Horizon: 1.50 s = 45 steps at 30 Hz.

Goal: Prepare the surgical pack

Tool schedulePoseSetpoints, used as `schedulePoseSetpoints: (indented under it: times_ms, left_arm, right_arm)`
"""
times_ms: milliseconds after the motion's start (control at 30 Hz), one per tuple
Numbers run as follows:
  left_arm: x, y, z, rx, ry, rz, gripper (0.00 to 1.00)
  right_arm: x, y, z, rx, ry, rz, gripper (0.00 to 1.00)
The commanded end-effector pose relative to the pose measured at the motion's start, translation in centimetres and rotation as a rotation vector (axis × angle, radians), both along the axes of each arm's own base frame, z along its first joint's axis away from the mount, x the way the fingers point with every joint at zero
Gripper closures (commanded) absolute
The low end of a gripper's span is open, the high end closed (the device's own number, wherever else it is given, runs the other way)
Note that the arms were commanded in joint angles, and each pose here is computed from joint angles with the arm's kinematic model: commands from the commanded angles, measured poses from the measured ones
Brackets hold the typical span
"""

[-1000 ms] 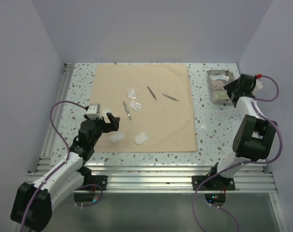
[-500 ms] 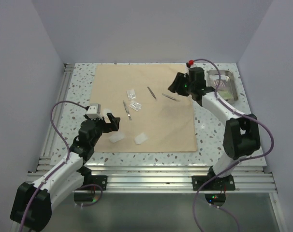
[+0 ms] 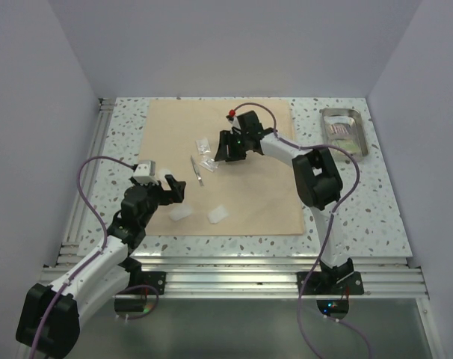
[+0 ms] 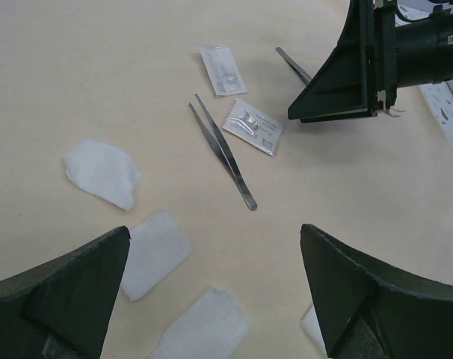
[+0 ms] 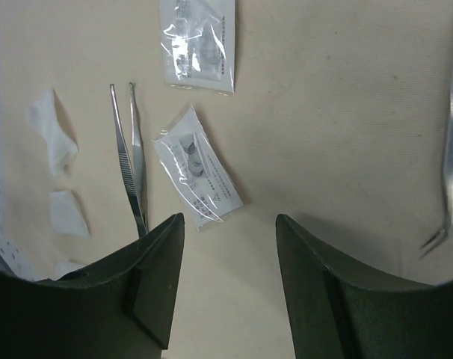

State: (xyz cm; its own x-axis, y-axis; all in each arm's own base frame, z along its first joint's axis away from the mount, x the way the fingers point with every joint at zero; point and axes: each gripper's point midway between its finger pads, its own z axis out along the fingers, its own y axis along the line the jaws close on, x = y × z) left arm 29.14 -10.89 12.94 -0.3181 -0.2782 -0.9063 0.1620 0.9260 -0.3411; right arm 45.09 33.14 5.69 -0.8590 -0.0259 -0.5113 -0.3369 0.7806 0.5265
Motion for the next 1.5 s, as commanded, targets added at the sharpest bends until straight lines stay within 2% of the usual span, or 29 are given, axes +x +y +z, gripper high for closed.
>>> schedulePoseSetpoints:
  times_ms: [0,133,267,600,800,833,933,1100,1233,1267,1367,1467]
  left_arm:
    - [0.6,-0.1,2.0,-0.005,-0.053,0.008,0.00]
    - [0.6,-0.1,2.1,-0.005,-0.054,0.008,0.00]
    - [0.6,0.0,2.1,-0.002,-0.054,0.012,0.00]
    - [0.6,0.0,2.2,-0.002,-0.052,0.012,0.00]
    - [0.6,-0.1,2.0,0.000,-0.048,0.012,0.00]
    - [0.7,0.0,2.2,-0.001,-0.051,0.013,0.00]
    - [0.6,0.0,2.1,0.002,-0.048,0.013,0.00]
    - [0.7,-0.1,2.0,0.001,-0.047,0.008,0.00]
    - [0.7,-0.1,2.0,0.001,-0.047,0.008,0.00]
    - [0.7,-0.1,2.0,0.001,-0.047,0.007,0.00]
    - [0.7,-0.1,2.1,0.000,-0.049,0.007,0.00]
    - [0.6,-0.2,2.1,0.000,-0.048,0.005,0.00]
  right_arm:
    - [0.1,1.9,1.4,0.076,0.007,0.072,0.44]
    - [-0.3,2.7,0.2,0.077,0.032,0.081,0.45]
    - [-0.7,3.2,-0.8,0.092,0.062,0.086,0.51]
    - [-1.3,4.0,-2.2,0.105,0.096,0.104,0.58]
    - [-1.3,4.2,-2.4,0.117,0.100,0.096,0.75]
    - [-1.3,4.1,-2.2,0.123,0.104,0.091,0.86]
    - [-0.7,4.0,-0.4,0.163,0.060,0.061,1.00]
    - [0.5,2.4,4.4,0.253,-0.047,0.003,1.00]
    - [0.1,-1.4,6.8,0.301,-0.084,-0.076,1.00]
    - [0.0,-2.2,8.7,0.320,-0.116,-0.083,1.00]
    - [0.2,-5.7,10.3,0.329,-0.147,-0.129,1.00]
    - [-0.7,-7.5,10.1,0.264,-0.135,-0.139,1.00]
